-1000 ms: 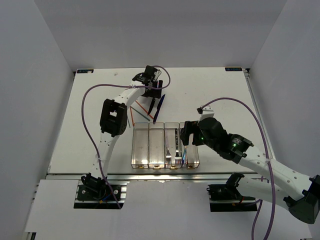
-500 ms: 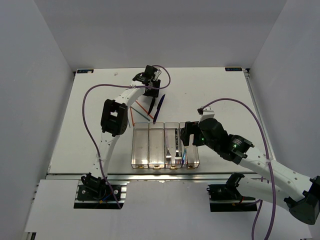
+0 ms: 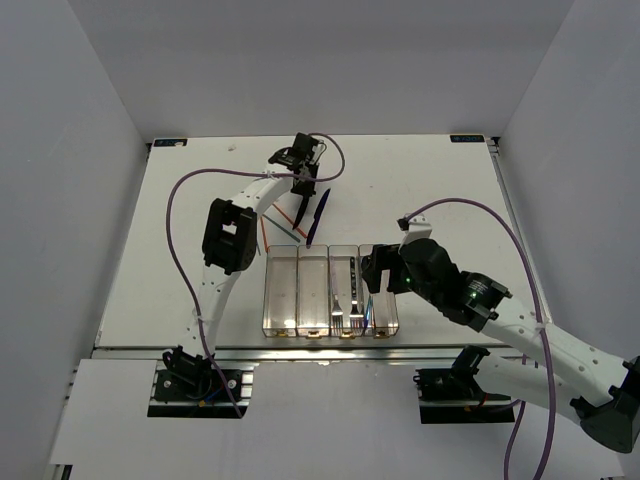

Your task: Sort the eating utensils into containers

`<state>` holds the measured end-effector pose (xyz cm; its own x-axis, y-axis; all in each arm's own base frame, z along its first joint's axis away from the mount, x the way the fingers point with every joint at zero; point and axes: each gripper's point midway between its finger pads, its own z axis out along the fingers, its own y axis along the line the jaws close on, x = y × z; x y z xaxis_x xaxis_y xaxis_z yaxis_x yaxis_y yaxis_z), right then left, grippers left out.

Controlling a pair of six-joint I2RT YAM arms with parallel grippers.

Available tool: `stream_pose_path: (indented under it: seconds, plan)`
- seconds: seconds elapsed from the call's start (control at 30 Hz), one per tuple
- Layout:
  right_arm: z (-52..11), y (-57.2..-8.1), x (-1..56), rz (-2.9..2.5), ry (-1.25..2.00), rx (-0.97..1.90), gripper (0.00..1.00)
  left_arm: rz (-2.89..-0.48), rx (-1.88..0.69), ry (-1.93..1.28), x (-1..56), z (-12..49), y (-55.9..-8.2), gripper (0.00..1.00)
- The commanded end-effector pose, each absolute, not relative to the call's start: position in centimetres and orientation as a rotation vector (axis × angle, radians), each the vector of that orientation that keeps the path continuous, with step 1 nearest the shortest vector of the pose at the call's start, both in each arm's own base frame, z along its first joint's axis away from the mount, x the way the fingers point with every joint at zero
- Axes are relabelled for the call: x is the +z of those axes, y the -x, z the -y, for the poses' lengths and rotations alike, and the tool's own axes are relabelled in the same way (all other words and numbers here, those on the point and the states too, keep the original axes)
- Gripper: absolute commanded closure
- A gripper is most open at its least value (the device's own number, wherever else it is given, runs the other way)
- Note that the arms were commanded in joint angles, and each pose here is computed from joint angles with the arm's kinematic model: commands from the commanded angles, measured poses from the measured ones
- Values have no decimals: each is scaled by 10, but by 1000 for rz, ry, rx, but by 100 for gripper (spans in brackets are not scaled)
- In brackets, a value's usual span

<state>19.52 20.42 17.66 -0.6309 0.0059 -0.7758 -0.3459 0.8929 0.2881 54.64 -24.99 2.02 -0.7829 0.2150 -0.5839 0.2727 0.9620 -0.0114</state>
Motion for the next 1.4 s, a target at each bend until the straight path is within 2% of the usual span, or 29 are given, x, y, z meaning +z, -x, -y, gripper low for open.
stream_pose_path:
  seconds: [0.0,0.07,0.13,0.17,0.4,0.77,1.37]
  plan:
    - [-204,-199,184,-2156,241,538,11,-2732,-145,-431,-31,252,-486,76]
    - [-203,-198,185,-2151,241,539,11,-2748,-136,-433,-34,250,-482,86]
    - [-202,-199,187,-2142,234,540,11,-2784,-117,-429,-41,245,-473,92]
    - [-202,-199,188,-2141,234,541,11,-2789,-114,-423,-42,243,-470,100]
    - [-202,-198,189,-2133,241,544,11,-2700,-82,-331,-23,239,-481,100]
    - [-199,-199,186,-2128,235,533,11,-2520,-105,-251,47,247,-515,100]
    - [-196,-200,179,-2140,232,509,11,-2418,-93,-192,94,243,-528,100]
